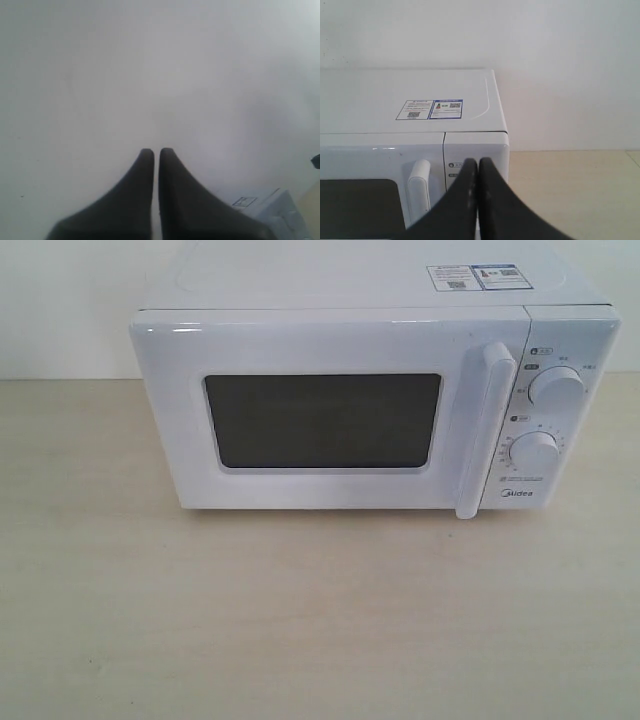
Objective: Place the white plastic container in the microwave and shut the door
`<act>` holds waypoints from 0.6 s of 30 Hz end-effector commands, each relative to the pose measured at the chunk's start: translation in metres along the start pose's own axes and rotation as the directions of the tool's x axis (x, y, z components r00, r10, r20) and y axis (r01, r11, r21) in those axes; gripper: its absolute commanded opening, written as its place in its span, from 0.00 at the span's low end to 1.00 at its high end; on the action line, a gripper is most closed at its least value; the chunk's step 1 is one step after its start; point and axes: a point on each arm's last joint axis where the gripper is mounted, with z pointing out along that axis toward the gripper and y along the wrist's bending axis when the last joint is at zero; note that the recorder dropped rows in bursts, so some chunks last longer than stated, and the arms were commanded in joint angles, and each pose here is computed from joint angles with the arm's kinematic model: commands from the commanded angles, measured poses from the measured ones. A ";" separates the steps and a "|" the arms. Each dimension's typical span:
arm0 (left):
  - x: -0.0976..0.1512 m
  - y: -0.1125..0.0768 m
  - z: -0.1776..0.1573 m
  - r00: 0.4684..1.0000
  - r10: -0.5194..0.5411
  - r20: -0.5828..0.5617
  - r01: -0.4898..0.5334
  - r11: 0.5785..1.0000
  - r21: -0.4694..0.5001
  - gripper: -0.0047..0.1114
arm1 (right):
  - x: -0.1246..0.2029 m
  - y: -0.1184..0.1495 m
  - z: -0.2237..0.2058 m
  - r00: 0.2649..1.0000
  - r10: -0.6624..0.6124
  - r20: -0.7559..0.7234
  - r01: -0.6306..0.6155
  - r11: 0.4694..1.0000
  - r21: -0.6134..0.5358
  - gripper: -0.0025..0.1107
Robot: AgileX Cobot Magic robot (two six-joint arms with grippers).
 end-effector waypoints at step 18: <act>0.175 -0.013 0.038 0.929 -0.314 -0.194 0.224 0.898 -0.380 0.08 | 0.001 -0.001 0.000 1.000 -0.003 0.001 0.003 1.000 0.000 0.02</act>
